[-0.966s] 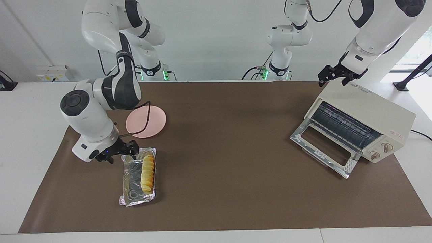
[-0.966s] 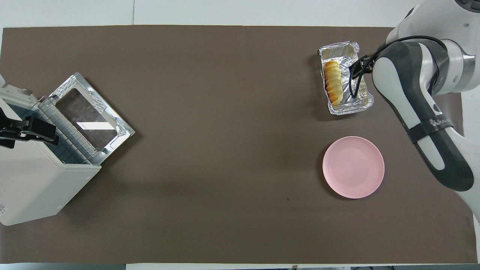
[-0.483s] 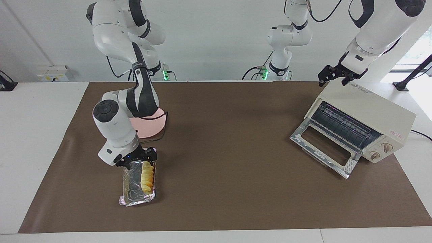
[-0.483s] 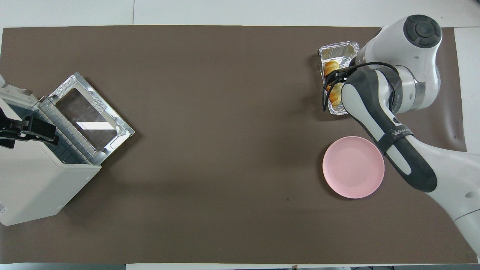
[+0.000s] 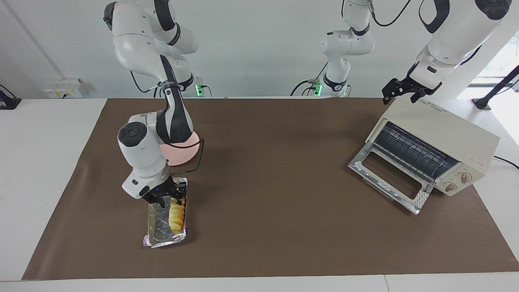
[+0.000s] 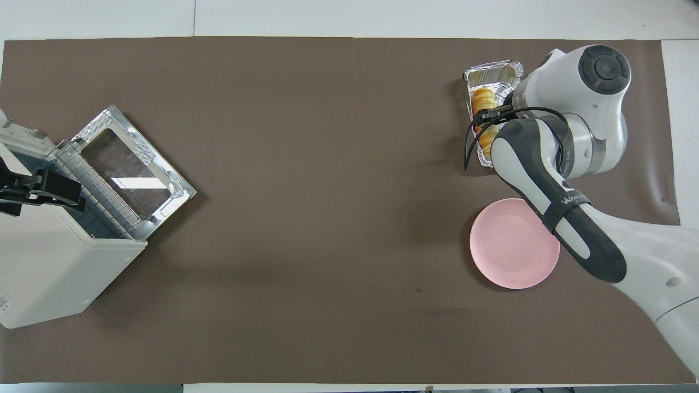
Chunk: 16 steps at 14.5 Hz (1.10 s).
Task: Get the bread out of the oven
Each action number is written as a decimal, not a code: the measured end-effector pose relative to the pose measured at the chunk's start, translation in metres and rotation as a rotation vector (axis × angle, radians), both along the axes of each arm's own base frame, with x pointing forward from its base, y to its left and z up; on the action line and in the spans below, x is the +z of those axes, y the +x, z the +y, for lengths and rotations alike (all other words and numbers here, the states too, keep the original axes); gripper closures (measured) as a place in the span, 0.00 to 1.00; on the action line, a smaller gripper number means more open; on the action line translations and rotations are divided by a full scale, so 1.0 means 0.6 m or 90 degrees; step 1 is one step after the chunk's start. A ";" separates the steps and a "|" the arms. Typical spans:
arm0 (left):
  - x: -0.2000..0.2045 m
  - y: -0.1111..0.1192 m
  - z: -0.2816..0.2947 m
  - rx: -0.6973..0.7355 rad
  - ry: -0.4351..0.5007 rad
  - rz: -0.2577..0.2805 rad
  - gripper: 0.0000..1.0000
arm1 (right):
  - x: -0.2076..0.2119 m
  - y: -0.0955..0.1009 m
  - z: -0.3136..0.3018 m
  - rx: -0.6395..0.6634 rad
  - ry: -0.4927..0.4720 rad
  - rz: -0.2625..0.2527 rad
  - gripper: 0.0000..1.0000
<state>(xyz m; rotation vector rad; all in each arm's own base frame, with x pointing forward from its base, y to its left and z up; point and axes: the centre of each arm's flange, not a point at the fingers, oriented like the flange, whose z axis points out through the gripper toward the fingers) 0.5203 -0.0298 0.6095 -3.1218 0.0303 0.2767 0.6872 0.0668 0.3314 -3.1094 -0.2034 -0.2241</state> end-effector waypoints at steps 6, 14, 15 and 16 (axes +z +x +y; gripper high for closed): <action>0.000 0.000 0.000 0.000 0.000 0.000 0.00 | 0.009 -0.003 -0.009 -0.005 -0.002 0.002 0.93; 0.000 0.000 0.000 0.000 0.000 0.000 0.00 | 0.123 -0.012 -0.010 -0.006 -0.019 0.068 0.95; 0.000 0.000 0.000 0.000 0.000 0.000 0.00 | 0.146 -0.020 -0.008 -0.007 -0.017 0.078 0.95; 0.000 0.000 0.000 0.000 0.000 0.000 0.00 | 0.171 -0.032 -0.005 -0.013 -0.001 0.091 0.95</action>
